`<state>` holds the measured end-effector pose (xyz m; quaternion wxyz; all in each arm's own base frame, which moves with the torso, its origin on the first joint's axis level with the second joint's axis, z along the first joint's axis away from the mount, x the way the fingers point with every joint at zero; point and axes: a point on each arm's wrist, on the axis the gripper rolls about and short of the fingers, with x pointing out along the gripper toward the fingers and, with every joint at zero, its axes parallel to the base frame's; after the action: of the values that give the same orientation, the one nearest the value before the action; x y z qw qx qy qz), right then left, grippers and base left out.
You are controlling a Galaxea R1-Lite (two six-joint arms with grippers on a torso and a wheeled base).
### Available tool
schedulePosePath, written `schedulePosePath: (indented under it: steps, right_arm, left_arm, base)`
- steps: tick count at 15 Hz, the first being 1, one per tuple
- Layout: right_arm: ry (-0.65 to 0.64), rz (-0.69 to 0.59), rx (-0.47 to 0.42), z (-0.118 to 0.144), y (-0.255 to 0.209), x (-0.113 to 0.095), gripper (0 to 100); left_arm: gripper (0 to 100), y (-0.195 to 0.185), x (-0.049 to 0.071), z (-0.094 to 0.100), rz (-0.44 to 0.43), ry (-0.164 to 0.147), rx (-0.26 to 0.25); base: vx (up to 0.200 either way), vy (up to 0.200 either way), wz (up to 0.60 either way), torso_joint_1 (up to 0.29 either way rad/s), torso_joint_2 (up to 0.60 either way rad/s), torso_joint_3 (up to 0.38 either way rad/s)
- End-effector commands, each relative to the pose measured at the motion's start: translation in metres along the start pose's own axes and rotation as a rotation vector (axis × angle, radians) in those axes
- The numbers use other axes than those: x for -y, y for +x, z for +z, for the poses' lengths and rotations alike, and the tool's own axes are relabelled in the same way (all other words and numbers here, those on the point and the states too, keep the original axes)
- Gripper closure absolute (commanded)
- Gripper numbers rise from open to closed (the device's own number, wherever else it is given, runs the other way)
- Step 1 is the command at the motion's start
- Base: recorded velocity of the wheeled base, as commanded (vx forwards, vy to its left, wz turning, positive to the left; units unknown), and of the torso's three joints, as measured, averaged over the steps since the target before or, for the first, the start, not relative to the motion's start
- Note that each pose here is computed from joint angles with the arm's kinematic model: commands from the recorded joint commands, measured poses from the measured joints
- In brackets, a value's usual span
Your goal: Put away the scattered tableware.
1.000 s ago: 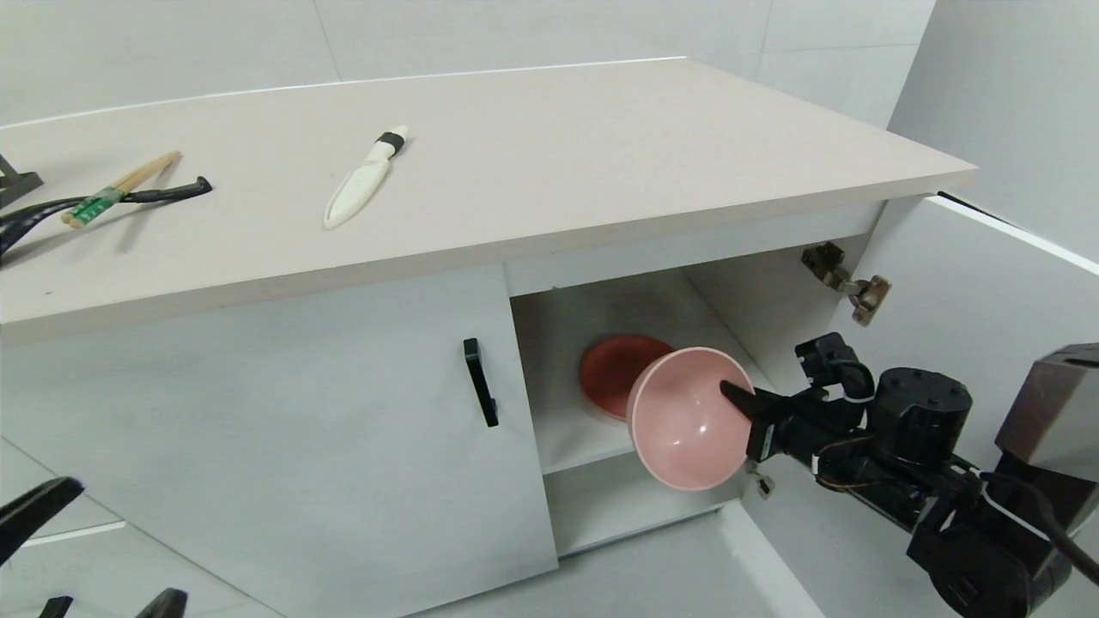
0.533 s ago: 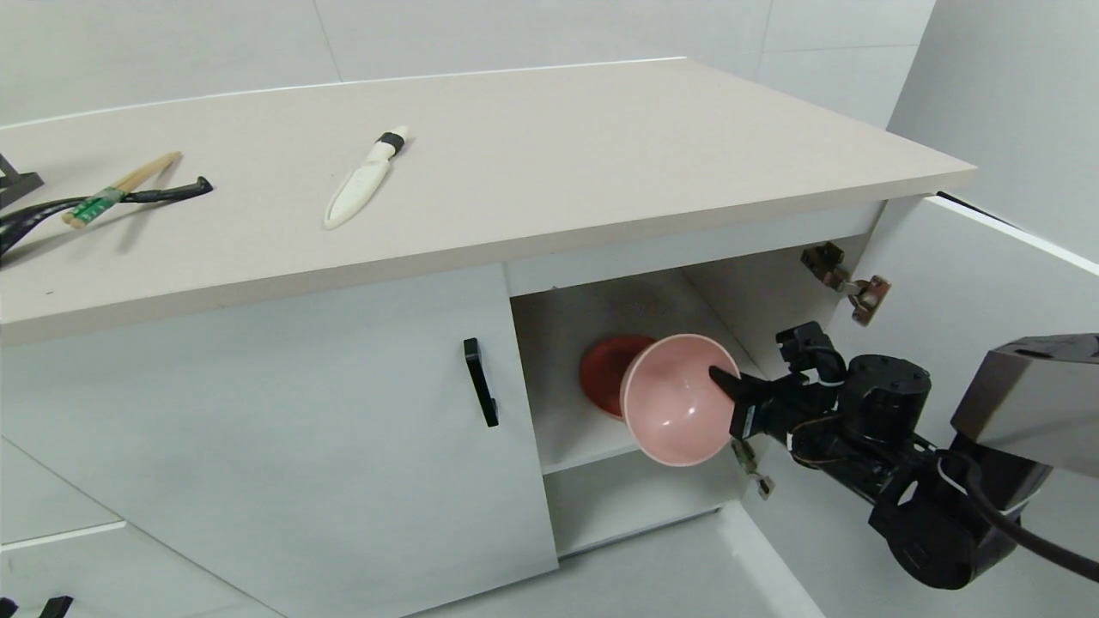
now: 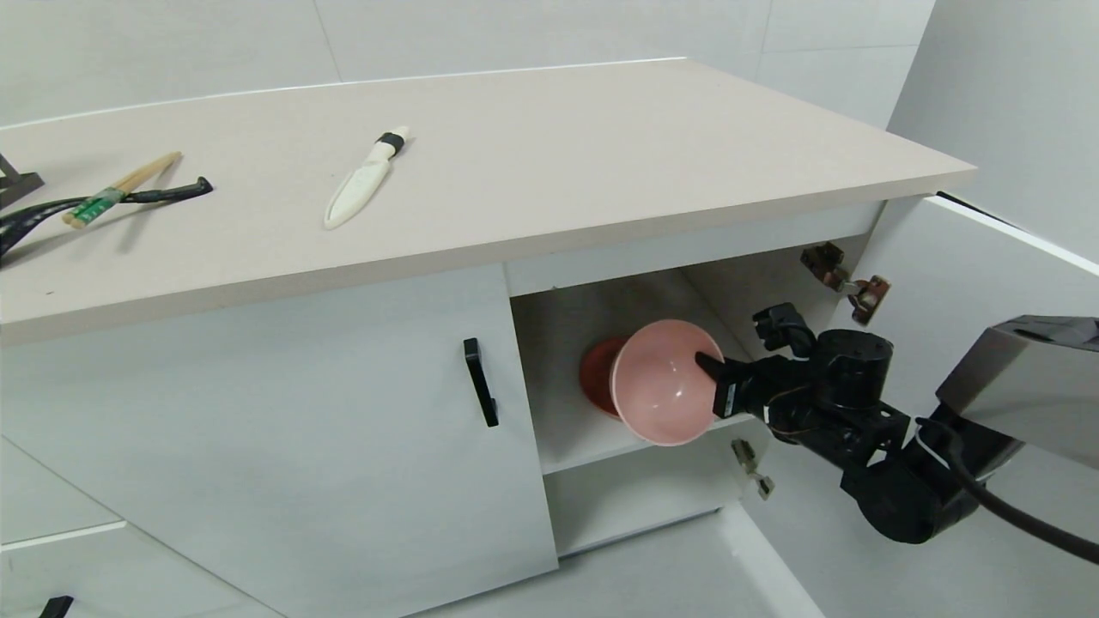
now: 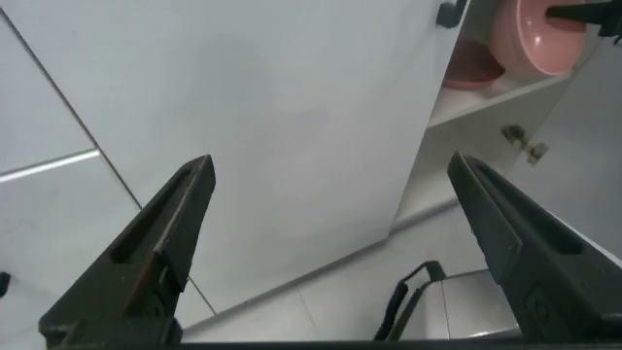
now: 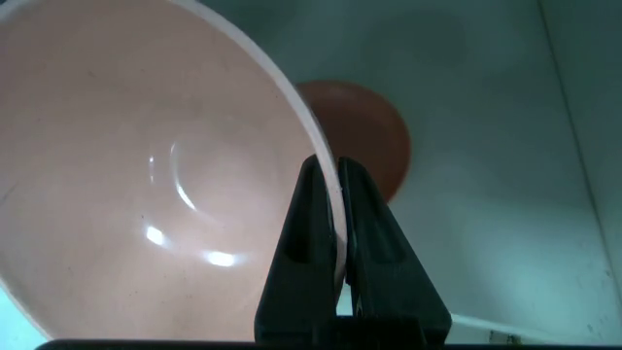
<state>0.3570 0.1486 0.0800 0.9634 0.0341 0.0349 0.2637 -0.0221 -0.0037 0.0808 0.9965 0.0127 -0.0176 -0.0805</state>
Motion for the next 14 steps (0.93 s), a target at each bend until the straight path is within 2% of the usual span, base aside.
schedulePosePath:
  steps: [1, 2, 3, 4, 9, 14]
  right_arm:
    - [-0.002, -0.001, 0.013, 0.005, 0.010, 0.001, 100]
    - [-0.002, 0.000, 0.011, 0.006, 0.010, 0.001, 100]
    - [0.000, -0.001, -0.004, 0.005, 0.014, 0.001, 100]
    - [0.002, -0.004, -0.017, 0.005, 0.019, 0.002, 100]
    - [0.010, -0.010, -0.055, 0.007, 0.039, 0.006, 100]
    - [0.014, -0.022, -0.077, -0.012, 0.053, 0.014, 100]
  left_arm:
    - [0, -0.001, -0.001, 0.001, 0.039, 0.019, 0.022]
    - [0, -0.002, -0.001, 0.001, 0.058, 0.022, 0.023]
    - [0, -0.001, -0.002, 0.000, 0.116, 0.023, 0.010]
    - [0, -0.001, -0.002, -0.005, 0.113, 0.018, -0.036]
    - [0, -0.001, -0.002, -0.005, 0.111, 0.016, -0.032]
    - [0, -0.001, -0.002, -0.005, 0.111, 0.011, -0.032]
  base:
    - [0.000, 0.000, 0.00, 0.000, 0.00, 0.000]
    - [0.000, 0.000, 0.00, 0.000, 0.00, 0.000]
    - [0.000, 0.000, 0.00, 0.000, 0.00, 0.000]
    - [0.000, 0.000, 0.00, 0.000, 0.00, 0.000]
    - [0.000, 0.000, 0.00, 0.000, 0.00, 0.000]
    - [0.000, 0.000, 0.00, 0.000, 0.00, 0.000]
